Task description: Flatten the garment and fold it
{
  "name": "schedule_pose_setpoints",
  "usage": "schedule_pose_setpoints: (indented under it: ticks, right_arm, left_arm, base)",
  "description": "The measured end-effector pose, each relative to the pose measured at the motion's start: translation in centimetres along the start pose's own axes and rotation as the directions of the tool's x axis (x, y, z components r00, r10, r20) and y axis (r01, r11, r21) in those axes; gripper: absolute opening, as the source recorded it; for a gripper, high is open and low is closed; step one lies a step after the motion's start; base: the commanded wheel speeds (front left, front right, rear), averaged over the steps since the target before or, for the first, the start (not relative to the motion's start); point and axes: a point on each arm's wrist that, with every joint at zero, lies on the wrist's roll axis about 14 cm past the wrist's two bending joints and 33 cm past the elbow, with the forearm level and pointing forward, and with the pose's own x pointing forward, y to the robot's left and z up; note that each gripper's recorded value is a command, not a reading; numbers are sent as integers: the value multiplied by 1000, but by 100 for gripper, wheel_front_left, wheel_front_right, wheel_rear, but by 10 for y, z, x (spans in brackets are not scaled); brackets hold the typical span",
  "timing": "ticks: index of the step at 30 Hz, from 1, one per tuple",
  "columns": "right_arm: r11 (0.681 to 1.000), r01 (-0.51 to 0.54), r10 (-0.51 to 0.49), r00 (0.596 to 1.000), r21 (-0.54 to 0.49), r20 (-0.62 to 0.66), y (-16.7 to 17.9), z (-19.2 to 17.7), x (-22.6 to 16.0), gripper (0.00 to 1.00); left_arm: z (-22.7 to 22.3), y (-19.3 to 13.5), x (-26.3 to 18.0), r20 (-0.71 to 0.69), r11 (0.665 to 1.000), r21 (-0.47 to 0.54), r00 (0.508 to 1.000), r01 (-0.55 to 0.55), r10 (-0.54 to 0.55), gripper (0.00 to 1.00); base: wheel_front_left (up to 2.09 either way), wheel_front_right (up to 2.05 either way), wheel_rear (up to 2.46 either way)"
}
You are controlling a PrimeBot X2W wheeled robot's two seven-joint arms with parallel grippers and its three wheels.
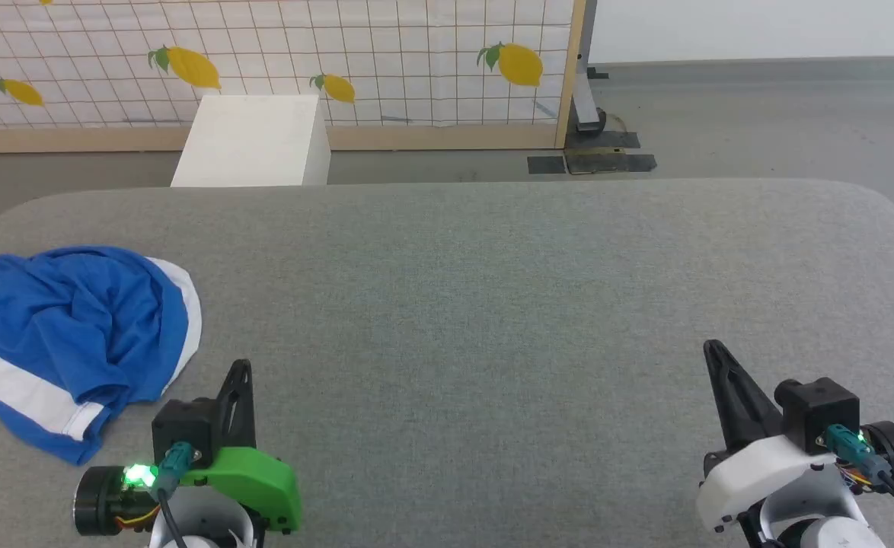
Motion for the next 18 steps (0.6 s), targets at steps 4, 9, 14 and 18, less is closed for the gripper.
schedule_pose_setpoints:
  ticks: [4,9,14,18]
  right_arm:
    - [1000,0,0,1000,0,0,0,0,0,0]
    - [1000,0,0,1000,0,0,0,0,0,0]
    - [1000,0,0,1000,0,0,0,0,0,0]
    - [1000,1,-1,1000,1,-2,0,0,0,100]
  left_arm:
    - [0,0,0,0,1000,0,1000,0,0,0]
    - [0,0,0,0,1000,0,1000,0,0,0]
    - [0,0,0,0,1000,0,1000,0,0,0]
    - [-1,-1,0,-2,1000,-2,1000,2,-2,100]
  base:
    - [0,0,0]
    - [0,0,0]
    - [0,0,0]
    - [0,0,0]
